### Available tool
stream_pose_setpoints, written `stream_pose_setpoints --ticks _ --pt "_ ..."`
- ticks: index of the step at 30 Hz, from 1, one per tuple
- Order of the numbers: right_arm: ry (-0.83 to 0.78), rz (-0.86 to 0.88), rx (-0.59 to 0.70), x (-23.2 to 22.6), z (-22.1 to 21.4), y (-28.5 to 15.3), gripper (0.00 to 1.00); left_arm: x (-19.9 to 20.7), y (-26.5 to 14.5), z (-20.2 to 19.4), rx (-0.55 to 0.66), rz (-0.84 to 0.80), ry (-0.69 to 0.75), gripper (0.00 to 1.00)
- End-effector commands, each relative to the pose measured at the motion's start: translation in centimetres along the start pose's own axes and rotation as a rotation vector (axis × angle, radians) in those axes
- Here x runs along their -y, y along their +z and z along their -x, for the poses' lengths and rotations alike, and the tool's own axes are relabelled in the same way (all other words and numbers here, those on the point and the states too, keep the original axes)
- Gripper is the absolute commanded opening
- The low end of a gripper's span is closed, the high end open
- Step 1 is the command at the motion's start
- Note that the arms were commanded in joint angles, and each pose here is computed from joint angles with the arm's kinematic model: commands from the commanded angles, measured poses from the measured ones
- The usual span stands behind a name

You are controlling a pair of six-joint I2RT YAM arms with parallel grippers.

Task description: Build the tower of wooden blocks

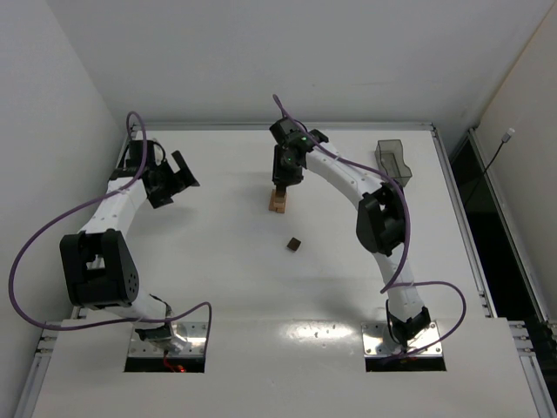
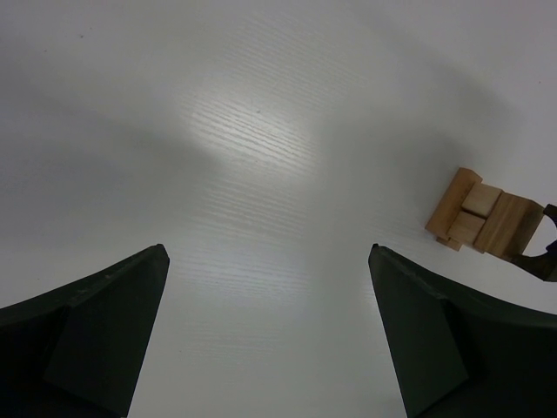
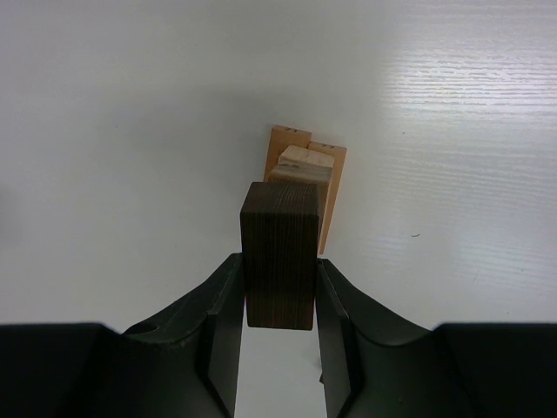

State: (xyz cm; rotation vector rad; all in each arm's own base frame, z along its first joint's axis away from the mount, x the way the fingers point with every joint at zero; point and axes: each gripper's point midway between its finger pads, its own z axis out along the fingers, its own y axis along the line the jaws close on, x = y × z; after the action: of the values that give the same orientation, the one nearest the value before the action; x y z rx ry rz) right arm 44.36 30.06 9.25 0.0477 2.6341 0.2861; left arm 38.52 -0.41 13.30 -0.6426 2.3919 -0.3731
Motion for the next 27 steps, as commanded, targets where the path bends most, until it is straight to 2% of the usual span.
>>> stream_pose_setpoints --ticks 1,10,13,16,27 --pt "0.000 0.030 0.015 -0.75 0.28 -0.15 0.01 1.21 -0.64 2.06 0.053 -0.039 -0.001 1.00" --pt "0.000 0.038 0.010 -0.84 0.08 0.03 0.03 1.08 -0.35 1.91 0.045 -0.035 -0.003 1.00" --pt "0.000 0.047 0.004 -0.99 -0.02 0.00 0.07 1.08 -0.35 1.91 0.045 -0.035 -0.003 1.00" --pt "-0.001 0.042 -0.004 -0.88 -0.26 0.40 0.19 1.08 -0.35 1.91 0.045 -0.035 -0.003 1.00" --pt "-0.002 0.036 -0.011 -0.77 -0.50 0.80 0.20 1.22 -0.37 1.84 0.041 -0.043 -0.002 1.00"
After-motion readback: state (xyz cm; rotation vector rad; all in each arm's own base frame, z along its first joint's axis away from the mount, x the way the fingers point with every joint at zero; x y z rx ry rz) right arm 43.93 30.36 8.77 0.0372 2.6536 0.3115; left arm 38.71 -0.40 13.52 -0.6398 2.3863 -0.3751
